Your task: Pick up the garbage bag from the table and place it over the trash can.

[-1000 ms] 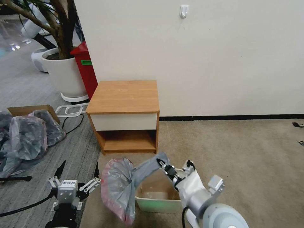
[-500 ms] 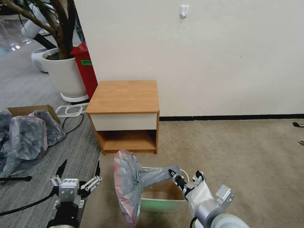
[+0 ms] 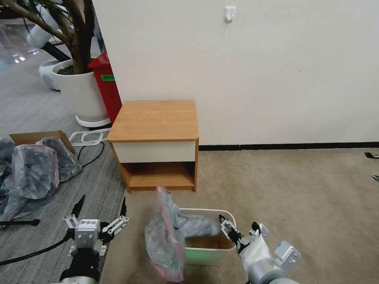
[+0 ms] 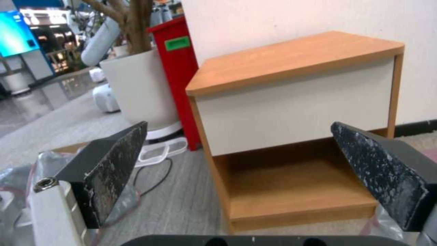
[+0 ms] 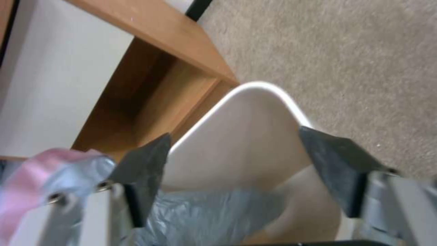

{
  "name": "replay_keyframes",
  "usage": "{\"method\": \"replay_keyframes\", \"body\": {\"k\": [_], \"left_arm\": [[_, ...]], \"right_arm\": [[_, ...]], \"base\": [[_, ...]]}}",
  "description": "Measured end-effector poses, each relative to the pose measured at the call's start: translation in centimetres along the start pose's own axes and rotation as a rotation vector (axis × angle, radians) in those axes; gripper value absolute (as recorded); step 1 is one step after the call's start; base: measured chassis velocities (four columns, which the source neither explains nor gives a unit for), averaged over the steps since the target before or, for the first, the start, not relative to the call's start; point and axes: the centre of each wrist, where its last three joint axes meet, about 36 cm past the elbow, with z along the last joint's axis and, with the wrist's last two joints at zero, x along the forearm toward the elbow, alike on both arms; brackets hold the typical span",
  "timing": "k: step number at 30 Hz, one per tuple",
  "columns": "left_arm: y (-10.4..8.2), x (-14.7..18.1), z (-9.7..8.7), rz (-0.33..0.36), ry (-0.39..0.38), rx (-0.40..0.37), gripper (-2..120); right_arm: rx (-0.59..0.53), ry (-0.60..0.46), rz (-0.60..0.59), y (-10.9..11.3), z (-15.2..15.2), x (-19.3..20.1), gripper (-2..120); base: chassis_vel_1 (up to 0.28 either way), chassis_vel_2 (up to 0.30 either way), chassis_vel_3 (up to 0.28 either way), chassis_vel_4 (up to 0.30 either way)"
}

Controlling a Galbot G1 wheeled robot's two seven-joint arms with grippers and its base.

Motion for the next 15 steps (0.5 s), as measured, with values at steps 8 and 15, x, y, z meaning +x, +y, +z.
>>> {"method": "replay_keyframes", "body": {"k": [8, 15], "left_arm": [[-1.3, -0.3, -0.3, 0.085, 0.087, 0.05, 100], [-2.4, -2.1, 0.5, 0.147, 0.133, 0.01, 100]], "right_arm": [[0.002, -0.056, 0.006, 0.3, -0.7, 0.8, 100], [0.005, -0.088, 0.049, 0.3, -0.9, 1.1, 100]], "base": [[0.0, 0.0, 0.0, 0.0], [0.0, 0.0, 0.0, 0.0]]}}
